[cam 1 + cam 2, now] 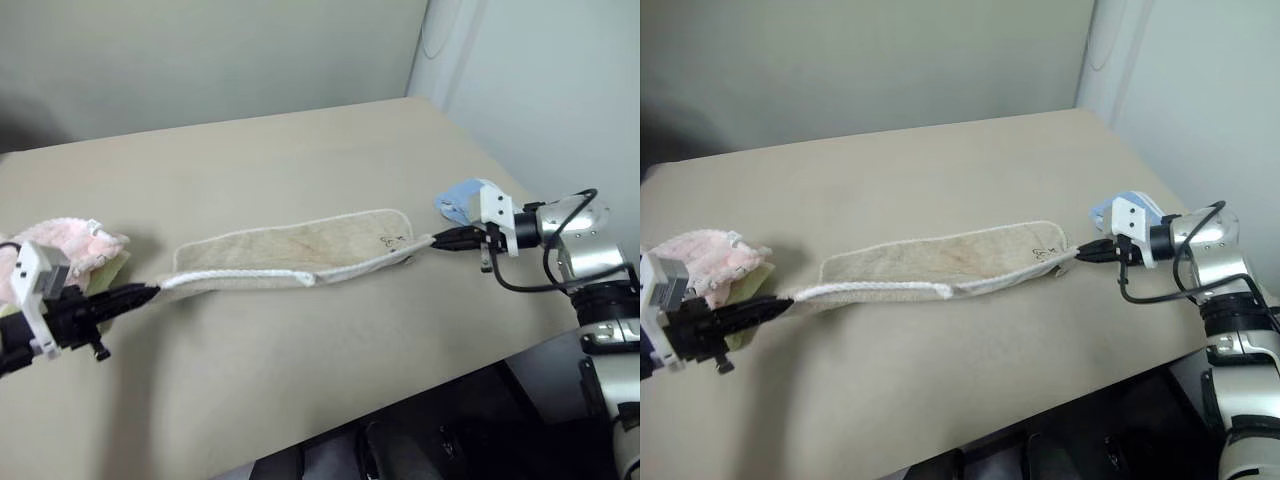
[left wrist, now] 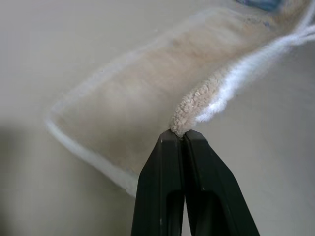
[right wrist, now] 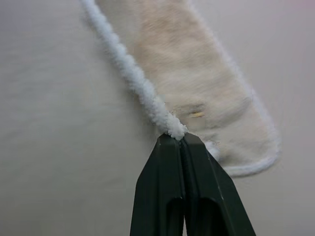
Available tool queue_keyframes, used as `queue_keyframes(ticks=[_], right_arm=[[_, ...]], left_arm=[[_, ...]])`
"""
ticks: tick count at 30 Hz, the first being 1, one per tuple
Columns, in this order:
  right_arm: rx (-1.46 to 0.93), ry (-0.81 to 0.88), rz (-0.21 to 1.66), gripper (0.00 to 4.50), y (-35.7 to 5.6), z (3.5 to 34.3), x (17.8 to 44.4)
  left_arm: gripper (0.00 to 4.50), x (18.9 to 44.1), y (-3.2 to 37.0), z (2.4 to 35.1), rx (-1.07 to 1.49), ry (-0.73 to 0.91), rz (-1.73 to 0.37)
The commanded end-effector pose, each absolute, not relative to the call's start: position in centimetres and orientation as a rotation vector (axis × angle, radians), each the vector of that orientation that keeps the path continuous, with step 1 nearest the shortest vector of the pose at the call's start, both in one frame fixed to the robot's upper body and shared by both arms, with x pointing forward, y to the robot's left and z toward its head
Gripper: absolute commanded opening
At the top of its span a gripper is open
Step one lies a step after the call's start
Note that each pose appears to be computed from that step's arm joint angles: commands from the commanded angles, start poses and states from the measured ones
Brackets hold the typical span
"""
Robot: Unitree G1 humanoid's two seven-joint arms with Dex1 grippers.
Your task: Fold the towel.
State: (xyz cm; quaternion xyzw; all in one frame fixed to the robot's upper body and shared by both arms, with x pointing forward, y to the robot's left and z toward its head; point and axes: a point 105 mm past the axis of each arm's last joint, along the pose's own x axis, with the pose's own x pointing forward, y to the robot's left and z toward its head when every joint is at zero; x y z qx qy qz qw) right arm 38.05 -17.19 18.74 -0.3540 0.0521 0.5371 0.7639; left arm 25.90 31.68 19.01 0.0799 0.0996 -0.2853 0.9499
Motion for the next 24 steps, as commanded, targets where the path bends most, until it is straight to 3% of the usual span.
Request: queue_keyframes(ticks=[1,6,13,21,24], right_arm=[[-0.834,0.062,1.032,0.00,-17.1,20.3,40.7],[-0.918,0.094,0.892,0.00,-16.6,20.0,43.4],[-0.953,0.137,0.784,0.00,-15.7,18.5,45.2],[-0.981,0.180,0.715,0.00,-16.4,17.1,45.6],[-0.963,0.174,0.709,0.69,-16.4,17.2,45.6]], left_arm=[[0.07,28.8,33.3,19.0,0.238,0.176,-0.442],[0.07,32.4,33.4,18.8,0.305,0.164,-0.396],[0.07,35.9,33.1,17.1,0.444,0.219,-0.369],[0.07,37.2,32.3,15.0,0.444,0.272,-0.416],[1.01,37.1,32.4,14.5,0.426,0.292,-0.425]])
